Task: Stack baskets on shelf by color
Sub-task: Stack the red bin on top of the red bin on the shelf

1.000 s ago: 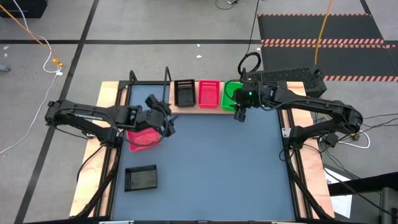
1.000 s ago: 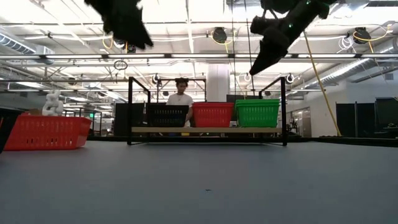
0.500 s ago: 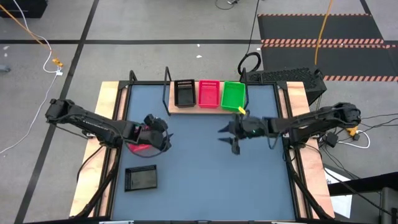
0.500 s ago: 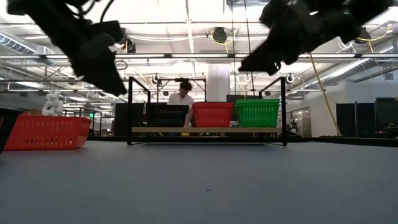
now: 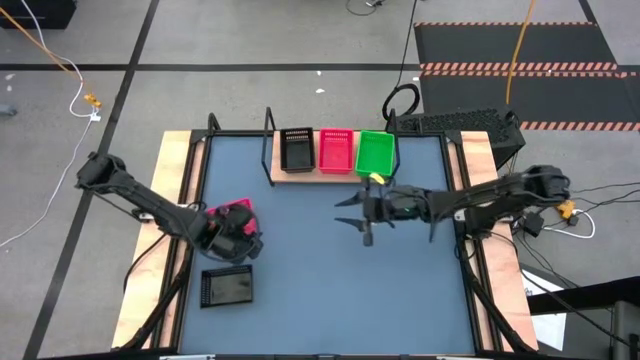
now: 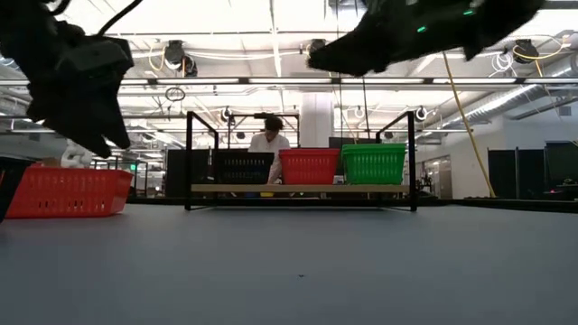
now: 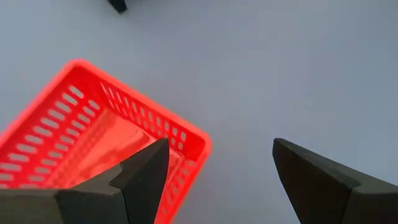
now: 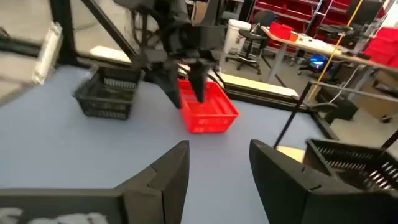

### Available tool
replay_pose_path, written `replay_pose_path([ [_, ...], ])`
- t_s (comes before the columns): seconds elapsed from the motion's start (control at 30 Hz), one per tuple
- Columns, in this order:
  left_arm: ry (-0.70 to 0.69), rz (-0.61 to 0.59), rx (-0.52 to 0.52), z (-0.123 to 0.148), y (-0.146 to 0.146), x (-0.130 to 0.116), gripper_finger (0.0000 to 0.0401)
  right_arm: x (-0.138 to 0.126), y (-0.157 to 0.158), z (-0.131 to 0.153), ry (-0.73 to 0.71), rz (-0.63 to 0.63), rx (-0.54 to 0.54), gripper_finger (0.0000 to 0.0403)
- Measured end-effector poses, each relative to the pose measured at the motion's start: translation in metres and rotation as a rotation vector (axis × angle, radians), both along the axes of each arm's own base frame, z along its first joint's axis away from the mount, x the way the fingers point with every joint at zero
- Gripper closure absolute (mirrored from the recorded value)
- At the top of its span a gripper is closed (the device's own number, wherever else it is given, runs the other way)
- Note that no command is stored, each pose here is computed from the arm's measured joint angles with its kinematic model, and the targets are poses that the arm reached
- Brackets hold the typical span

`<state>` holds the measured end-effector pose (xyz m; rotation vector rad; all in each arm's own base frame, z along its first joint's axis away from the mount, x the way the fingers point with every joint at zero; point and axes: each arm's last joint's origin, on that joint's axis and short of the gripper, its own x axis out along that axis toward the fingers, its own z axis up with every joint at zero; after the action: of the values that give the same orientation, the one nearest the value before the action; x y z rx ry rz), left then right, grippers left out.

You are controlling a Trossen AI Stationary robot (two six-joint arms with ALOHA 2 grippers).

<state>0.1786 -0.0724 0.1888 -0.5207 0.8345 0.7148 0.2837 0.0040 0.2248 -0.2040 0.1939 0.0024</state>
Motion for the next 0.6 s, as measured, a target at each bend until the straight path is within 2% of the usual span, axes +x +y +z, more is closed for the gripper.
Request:
replay_pose_path([
  [0.13,-0.006,-0.005,-0.033,0.000,-0.007,-0.003,0.0116,0.037,-0.013,-0.006,0.032,0.078,-0.090,0.0239],
  [0.3,0.007,-0.039,-0.056,-0.001,-0.013,-0.006,0.0116,0.104,-0.030,-0.018,0.121,0.236,-0.121,0.0239],
  [0.37,0.018,-0.055,-0.076,-0.001,-0.015,-0.007,0.0116,0.132,-0.033,-0.016,0.166,0.294,-0.223,0.0239],
  [0.47,0.025,-0.080,-0.111,0.000,-0.020,-0.010,0.0116,0.169,-0.037,-0.012,0.227,0.334,-0.434,0.0239],
  [0.6,0.034,-0.072,-0.136,0.008,-0.027,-0.017,0.0116,0.203,-0.039,-0.021,0.300,0.377,-0.630,0.0239],
])
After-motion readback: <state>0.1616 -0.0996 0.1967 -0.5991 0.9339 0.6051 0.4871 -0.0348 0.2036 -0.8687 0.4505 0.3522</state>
